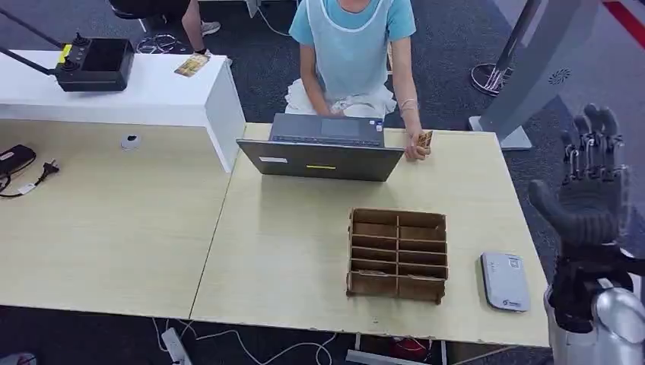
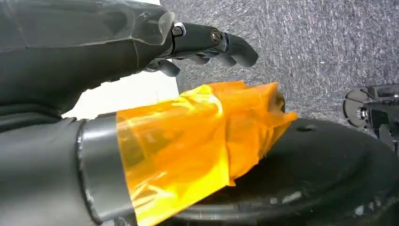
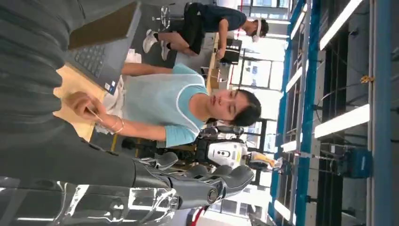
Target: Pass the card to the sensor for recognition and then transmit it.
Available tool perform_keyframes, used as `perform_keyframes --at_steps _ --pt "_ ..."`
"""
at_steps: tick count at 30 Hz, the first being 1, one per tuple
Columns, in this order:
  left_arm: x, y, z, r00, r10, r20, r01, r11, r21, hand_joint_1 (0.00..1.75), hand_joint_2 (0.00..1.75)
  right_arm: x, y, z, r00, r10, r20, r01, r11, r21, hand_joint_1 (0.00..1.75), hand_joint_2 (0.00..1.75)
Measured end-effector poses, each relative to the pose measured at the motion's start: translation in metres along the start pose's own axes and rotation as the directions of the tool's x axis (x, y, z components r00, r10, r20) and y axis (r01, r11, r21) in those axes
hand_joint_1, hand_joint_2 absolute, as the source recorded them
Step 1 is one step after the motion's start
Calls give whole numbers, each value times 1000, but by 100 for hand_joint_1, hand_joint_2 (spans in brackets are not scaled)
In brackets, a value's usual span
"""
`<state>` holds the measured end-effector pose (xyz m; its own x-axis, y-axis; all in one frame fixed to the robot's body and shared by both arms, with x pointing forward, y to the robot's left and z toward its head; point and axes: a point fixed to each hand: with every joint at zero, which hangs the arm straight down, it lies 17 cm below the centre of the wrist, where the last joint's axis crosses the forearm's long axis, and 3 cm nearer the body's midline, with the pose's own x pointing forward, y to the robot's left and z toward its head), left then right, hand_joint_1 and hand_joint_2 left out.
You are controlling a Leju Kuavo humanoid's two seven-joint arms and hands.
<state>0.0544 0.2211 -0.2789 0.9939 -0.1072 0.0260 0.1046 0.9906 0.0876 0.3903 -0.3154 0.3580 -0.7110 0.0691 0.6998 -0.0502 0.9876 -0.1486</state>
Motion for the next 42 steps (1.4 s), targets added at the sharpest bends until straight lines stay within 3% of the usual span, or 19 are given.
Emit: perform_keyframes --at_steps 4,9,14,17,23,27,31,38,42 --pt "-1 -1 0 1000 16 -3 -15 1000 7 0 0 4 15 34 992 127 -10 -127 991 41 0 175" --pt "-1 -5 1 1000 27 4 -27 1000 -1 0 0 3 31 72 935 353 -32 -349 933 89 0 175" --pt "22 -30 9 991 -121 65 127 987 -101 0 0 -9 81 75 884 468 -4 -459 868 188 0 175" --pt "27 -43 13 979 -186 84 196 972 -129 0 0 -10 100 75 865 502 12 -495 849 182 0 175" --pt "29 -45 14 959 -268 94 278 953 -119 0 0 -22 142 84 690 716 107 -716 654 245 0 175" --pt "29 -45 14 954 -286 93 296 948 -116 0 0 -36 160 94 637 762 116 -756 589 284 0 175" --pt "29 -45 14 952 -293 92 302 946 -115 0 0 -45 173 104 634 763 126 -754 574 319 0 175" --pt "28 -45 14 950 -300 81 308 945 -114 0 0 -63 177 115 543 828 143 -810 470 351 0 175" --pt "27 -44 14 950 -303 78 310 944 -113 0 0 -70 180 119 530 834 155 -813 448 372 0 175"
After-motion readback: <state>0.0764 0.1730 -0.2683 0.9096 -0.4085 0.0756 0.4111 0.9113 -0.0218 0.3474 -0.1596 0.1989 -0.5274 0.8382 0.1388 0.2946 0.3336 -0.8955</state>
